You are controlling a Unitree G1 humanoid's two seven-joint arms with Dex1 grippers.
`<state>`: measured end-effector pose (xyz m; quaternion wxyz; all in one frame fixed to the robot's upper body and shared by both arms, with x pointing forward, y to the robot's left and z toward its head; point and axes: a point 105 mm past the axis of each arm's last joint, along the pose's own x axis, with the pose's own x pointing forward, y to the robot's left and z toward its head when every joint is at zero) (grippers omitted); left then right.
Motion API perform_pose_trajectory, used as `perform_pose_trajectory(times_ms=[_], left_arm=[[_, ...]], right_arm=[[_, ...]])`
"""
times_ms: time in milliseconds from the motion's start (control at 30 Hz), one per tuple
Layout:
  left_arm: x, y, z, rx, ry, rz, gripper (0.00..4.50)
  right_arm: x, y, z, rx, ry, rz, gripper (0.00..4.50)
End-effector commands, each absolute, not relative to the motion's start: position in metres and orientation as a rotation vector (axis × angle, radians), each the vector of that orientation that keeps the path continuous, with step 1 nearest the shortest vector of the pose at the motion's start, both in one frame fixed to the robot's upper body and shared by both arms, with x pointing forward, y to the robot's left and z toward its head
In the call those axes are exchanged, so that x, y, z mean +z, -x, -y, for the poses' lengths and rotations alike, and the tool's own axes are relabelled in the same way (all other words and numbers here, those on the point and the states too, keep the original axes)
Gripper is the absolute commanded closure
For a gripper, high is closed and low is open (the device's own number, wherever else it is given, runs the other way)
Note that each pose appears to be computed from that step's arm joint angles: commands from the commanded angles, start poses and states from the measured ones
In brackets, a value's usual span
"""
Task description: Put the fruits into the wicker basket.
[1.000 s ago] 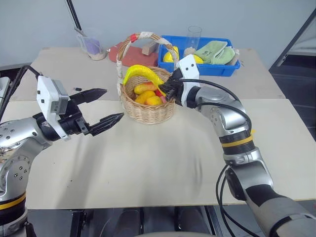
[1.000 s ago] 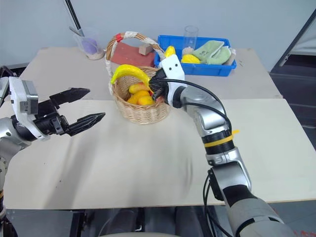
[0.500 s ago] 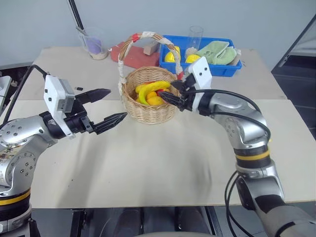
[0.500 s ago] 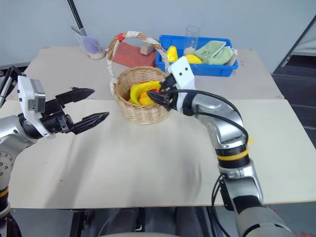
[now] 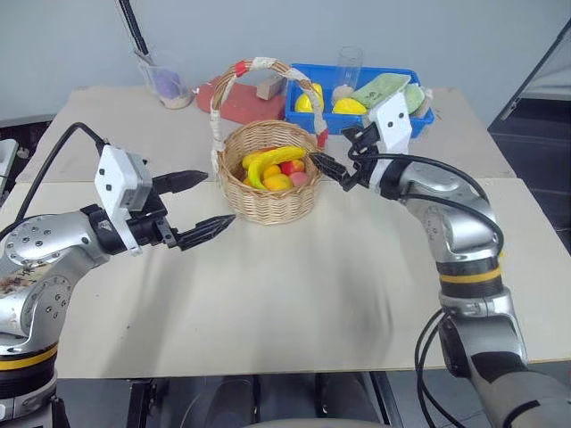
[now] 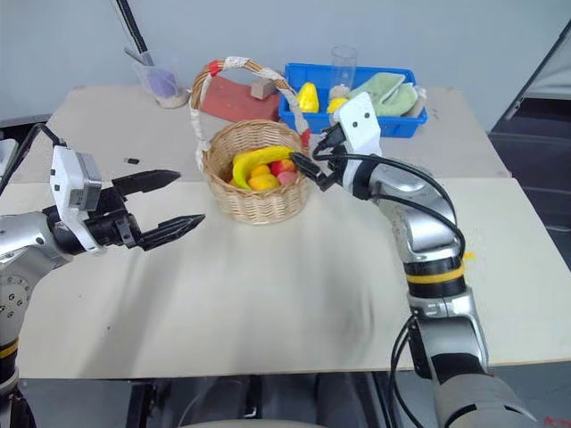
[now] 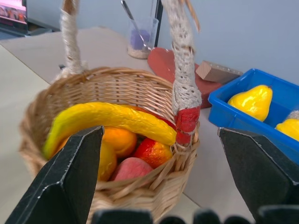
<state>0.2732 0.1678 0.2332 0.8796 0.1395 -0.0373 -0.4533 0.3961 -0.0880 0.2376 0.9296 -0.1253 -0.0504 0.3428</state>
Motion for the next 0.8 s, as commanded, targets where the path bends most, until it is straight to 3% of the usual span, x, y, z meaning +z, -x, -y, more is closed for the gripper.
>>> perform_pose_trajectory(times_ms=[33, 233, 400, 667, 800], left_arm=[[0.245, -0.268, -0.161, -0.968, -0.350, 0.135, 0.00], [0.245, -0.268, -0.158, -0.969, -0.354, 0.140, 0.00], [0.249, -0.267, -0.158, -0.956, -0.329, 0.157, 0.00], [0.247, -0.268, -0.159, -0.952, -0.335, 0.154, 0.00], [0.247, -0.269, -0.158, -0.954, -0.333, 0.157, 0.00]], right_arm=[[0.257, -0.408, 0.083, 0.692, 0.278, 0.184, 0.10], [0.255, -0.438, 0.074, 0.682, 0.180, 0.161, 0.10], [0.256, -0.443, 0.068, 0.697, 0.122, 0.172, 1.53], [0.253, -0.441, 0.064, 0.711, 0.142, 0.195, 4.30], [0.258, -0.435, 0.068, 0.711, 0.182, 0.238, 4.34]])
